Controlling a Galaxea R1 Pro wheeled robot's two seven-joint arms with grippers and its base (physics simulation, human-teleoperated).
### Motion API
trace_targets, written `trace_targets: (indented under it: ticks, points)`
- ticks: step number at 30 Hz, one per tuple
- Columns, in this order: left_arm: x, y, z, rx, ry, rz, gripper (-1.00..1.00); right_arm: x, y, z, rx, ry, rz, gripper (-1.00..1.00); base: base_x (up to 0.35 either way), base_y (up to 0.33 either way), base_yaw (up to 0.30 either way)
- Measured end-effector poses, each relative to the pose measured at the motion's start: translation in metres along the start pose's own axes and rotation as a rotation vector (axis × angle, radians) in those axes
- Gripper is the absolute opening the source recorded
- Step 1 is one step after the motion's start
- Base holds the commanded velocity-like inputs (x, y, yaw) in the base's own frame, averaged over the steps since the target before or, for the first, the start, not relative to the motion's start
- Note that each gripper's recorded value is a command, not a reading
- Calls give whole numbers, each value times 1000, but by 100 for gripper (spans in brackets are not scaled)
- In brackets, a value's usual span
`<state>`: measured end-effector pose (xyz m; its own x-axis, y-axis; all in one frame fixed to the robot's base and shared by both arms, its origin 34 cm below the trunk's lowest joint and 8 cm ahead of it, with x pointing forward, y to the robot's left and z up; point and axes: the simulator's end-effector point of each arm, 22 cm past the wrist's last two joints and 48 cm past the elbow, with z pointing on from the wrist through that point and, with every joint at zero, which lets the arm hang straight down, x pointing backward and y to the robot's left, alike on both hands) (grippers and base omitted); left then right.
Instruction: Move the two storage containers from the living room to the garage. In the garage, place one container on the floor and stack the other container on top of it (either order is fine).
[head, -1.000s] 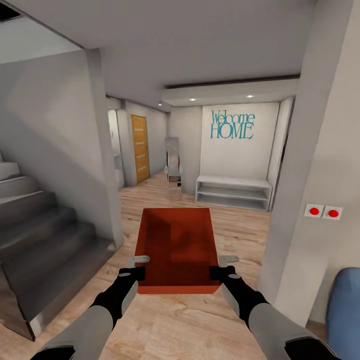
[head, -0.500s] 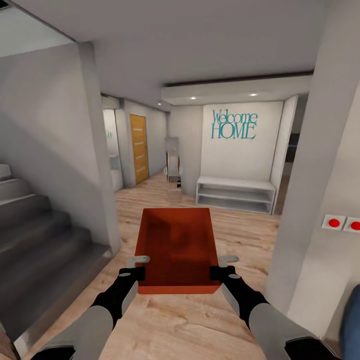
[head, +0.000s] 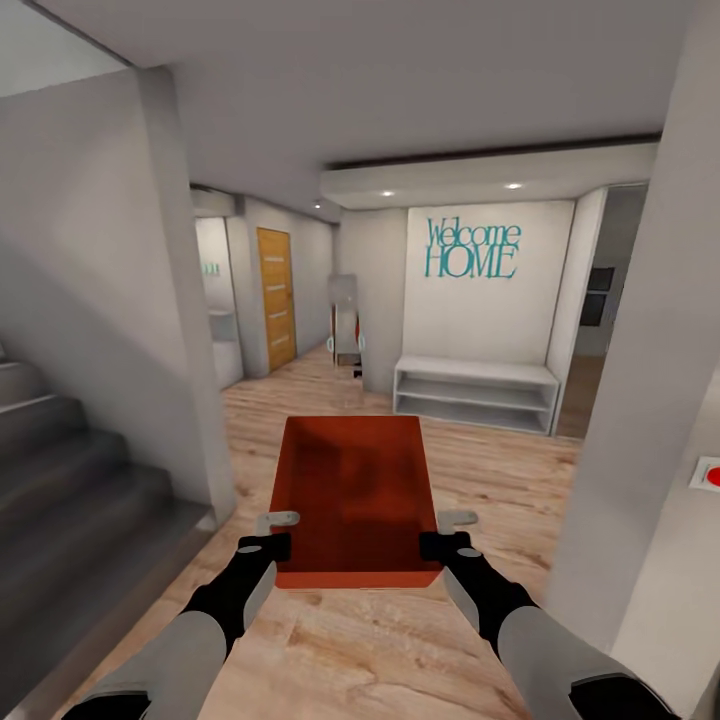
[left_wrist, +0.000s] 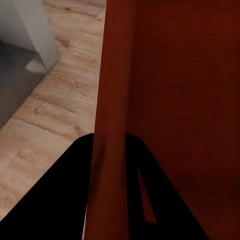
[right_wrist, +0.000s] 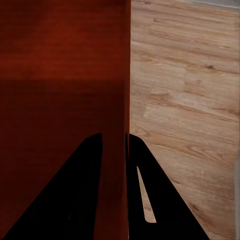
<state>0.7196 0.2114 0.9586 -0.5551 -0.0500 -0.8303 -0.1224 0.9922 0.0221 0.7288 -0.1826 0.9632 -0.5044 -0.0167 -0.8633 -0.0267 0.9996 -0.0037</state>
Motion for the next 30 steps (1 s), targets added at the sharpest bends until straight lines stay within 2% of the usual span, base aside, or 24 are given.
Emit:
trace_targets:
  ticks: [30]
  points:
    - [0,0,0,0,0,0,-100,0,0,0,1,0,0,-100,322,0,0]
